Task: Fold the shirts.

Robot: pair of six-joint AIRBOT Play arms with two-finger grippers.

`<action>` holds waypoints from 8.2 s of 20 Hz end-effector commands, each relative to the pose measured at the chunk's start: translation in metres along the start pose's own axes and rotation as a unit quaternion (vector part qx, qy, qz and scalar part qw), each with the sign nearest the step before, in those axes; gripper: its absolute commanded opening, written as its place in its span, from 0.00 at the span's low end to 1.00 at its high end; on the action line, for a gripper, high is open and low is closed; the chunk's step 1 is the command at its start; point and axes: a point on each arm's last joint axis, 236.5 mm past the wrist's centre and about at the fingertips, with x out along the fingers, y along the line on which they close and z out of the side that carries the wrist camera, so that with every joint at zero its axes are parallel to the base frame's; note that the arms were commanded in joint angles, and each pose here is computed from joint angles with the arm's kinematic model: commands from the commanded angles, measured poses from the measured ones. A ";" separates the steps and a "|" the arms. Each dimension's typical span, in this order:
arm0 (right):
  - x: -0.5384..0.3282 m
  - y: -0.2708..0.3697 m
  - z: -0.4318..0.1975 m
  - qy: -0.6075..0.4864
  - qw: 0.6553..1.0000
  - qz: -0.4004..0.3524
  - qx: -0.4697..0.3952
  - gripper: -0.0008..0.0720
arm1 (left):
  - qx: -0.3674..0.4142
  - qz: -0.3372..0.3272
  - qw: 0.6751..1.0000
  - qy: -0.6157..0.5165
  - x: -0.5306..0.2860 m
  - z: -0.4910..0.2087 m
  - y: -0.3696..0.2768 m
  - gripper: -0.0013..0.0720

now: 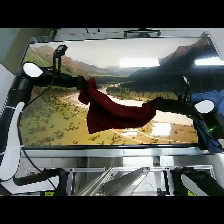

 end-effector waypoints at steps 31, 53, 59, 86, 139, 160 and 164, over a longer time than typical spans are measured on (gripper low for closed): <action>0.063 -0.123 0.010 0.012 0.982 0.043 0.184 0.33 | -0.278 -0.122 0.937 0.172 0.086 -0.223 -0.031 0.17; -0.409 0.267 0.104 -0.502 0.785 0.060 -0.358 0.05 | 0.165 -0.045 0.849 -0.500 -0.438 0.037 -0.213 0.05; -0.495 0.289 0.083 -0.591 0.687 -0.091 -0.413 0.05 | 0.192 0.162 0.843 -0.476 -0.475 0.049 -0.197 0.04; -0.053 -0.170 0.106 0.055 0.998 -0.019 0.023 0.43 | -0.212 -0.124 0.967 0.065 -0.043 0.004 0.098 0.48; -0.010 -0.148 0.002 0.094 0.987 0.038 0.125 0.05 | -0.318 -0.193 0.925 0.077 0.029 -0.143 0.049 0.04; -0.364 0.219 0.177 -0.421 0.835 0.042 -0.351 0.05 | 0.100 -0.238 0.870 -0.419 -0.403 0.040 -0.138 0.05; -0.227 0.124 0.210 -0.262 0.927 0.094 -0.252 0.05 | -0.035 -0.223 0.931 -0.288 -0.251 0.052 -0.050 0.05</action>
